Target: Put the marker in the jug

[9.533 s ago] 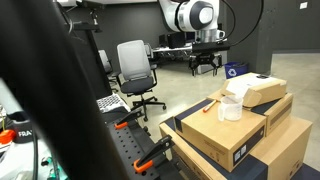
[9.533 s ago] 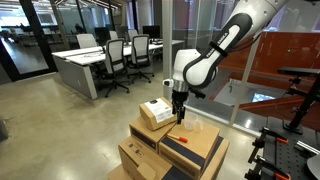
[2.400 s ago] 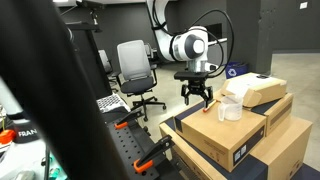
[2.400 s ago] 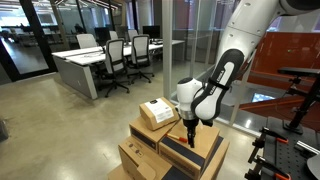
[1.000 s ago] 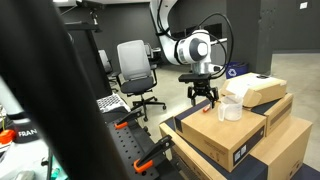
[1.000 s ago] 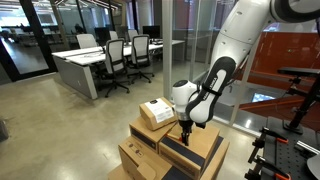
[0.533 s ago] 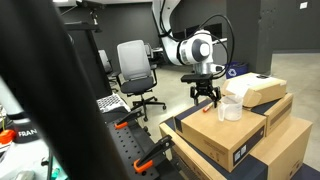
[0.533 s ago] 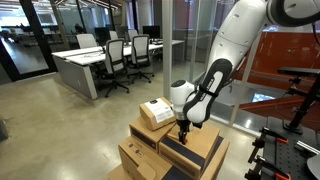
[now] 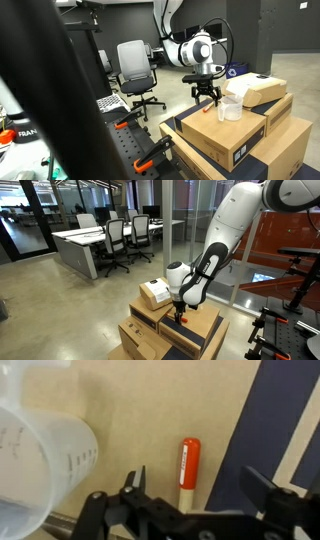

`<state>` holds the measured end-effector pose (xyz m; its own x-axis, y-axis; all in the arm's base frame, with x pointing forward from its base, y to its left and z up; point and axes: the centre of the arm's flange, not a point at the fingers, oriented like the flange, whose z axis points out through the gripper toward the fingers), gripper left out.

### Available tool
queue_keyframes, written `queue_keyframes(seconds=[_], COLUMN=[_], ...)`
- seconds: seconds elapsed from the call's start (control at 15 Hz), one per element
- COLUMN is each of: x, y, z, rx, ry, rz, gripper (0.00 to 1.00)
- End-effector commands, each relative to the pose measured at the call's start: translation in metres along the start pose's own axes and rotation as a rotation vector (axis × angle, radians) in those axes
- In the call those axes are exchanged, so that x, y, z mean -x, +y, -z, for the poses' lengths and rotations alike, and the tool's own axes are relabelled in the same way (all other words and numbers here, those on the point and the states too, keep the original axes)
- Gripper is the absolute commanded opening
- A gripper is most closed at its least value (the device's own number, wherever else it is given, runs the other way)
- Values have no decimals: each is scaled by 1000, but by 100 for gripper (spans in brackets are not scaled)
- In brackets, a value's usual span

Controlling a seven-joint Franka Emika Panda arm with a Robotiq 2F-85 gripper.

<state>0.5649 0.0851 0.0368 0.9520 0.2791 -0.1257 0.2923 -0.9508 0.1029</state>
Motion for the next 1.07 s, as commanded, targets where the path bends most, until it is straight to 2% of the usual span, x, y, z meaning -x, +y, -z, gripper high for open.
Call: queue_keyframes(seconds=[0.0, 0.47, 1.0], x=[-9, -17, -33], y=[-3, -5, -2], z=[-4, -4, -13], rx=[48, 55, 26], ry=[7, 16, 27], rz=[-21, -37, -62], gripper=[100, 100, 100])
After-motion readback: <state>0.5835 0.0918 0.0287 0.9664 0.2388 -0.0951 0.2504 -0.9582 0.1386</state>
